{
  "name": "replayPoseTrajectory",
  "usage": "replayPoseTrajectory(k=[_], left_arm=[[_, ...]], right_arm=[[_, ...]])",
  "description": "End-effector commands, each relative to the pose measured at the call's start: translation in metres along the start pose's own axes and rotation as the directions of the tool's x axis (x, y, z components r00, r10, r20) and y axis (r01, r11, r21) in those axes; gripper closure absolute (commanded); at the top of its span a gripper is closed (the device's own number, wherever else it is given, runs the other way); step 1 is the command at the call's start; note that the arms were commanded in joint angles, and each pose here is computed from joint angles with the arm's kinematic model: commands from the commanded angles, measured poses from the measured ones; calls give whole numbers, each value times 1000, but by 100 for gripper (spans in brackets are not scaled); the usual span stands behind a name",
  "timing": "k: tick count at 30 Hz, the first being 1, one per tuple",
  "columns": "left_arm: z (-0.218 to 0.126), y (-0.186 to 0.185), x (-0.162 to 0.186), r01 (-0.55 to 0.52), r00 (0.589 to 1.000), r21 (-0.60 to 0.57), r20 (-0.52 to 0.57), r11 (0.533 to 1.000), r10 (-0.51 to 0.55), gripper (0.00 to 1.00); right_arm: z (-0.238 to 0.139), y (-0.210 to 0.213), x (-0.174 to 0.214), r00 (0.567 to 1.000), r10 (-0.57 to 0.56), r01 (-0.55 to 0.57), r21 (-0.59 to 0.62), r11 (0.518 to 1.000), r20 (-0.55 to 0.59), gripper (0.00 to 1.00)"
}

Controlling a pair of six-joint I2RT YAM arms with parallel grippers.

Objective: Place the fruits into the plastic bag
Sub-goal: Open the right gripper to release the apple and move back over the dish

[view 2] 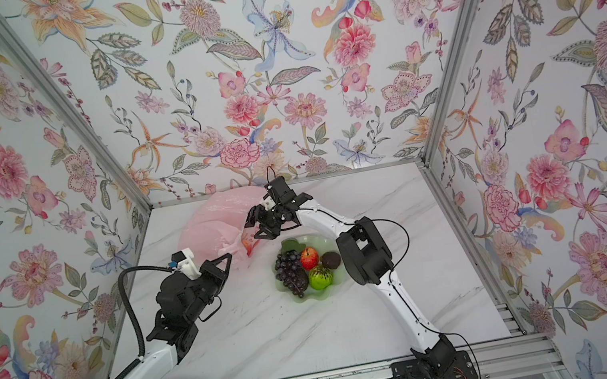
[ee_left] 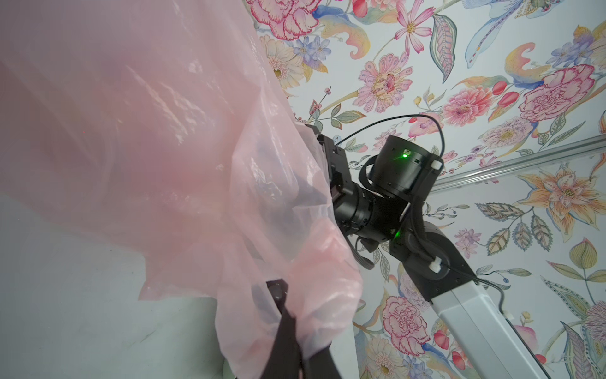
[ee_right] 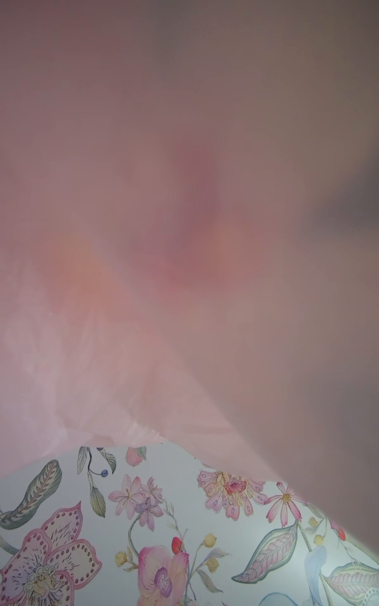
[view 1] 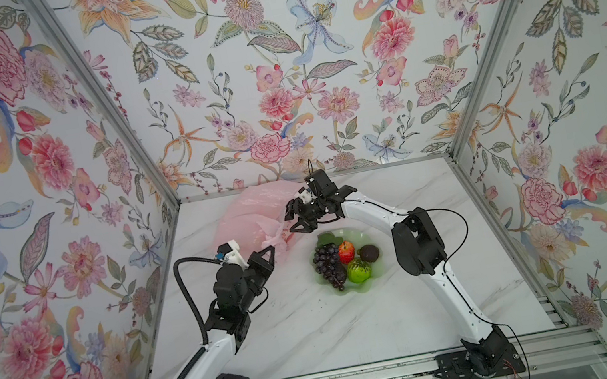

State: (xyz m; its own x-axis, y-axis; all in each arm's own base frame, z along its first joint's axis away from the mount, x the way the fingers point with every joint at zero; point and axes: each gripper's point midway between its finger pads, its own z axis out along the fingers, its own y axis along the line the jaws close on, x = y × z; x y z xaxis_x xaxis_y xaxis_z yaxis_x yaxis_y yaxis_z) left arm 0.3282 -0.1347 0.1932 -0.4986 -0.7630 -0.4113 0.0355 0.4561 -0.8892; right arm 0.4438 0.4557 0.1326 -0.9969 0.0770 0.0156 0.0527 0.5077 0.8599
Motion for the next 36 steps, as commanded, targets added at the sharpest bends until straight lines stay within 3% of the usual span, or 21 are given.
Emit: replayPoseTrajectory(k=[1, 13, 23, 30, 36], left_arm=[[-1, 1, -3, 20, 1000, 17, 19, 1000, -21, 100], [9, 1, -6, 24, 1000, 26, 19, 999, -24, 100], [13, -4, -8, 0, 1000, 18, 6, 1000, 0, 100], [19, -4, -5, -5, 1000, 16, -21, 1000, 6, 100], [19, -1, -3, -1, 1000, 13, -26, 1000, 2, 100]], right_arm=[[-38, 13, 12, 997, -68, 66, 71, 995, 21, 34], [-131, -18, 52, 979, -202, 179, 319, 931, 40, 34], [-215, -97, 81, 979, -200, 144, 543, 827, 46, 33], [-235, -131, 100, 988, -153, 105, 588, 802, 32, 32], [-230, -145, 108, 991, -131, 115, 599, 793, -17, 30]])
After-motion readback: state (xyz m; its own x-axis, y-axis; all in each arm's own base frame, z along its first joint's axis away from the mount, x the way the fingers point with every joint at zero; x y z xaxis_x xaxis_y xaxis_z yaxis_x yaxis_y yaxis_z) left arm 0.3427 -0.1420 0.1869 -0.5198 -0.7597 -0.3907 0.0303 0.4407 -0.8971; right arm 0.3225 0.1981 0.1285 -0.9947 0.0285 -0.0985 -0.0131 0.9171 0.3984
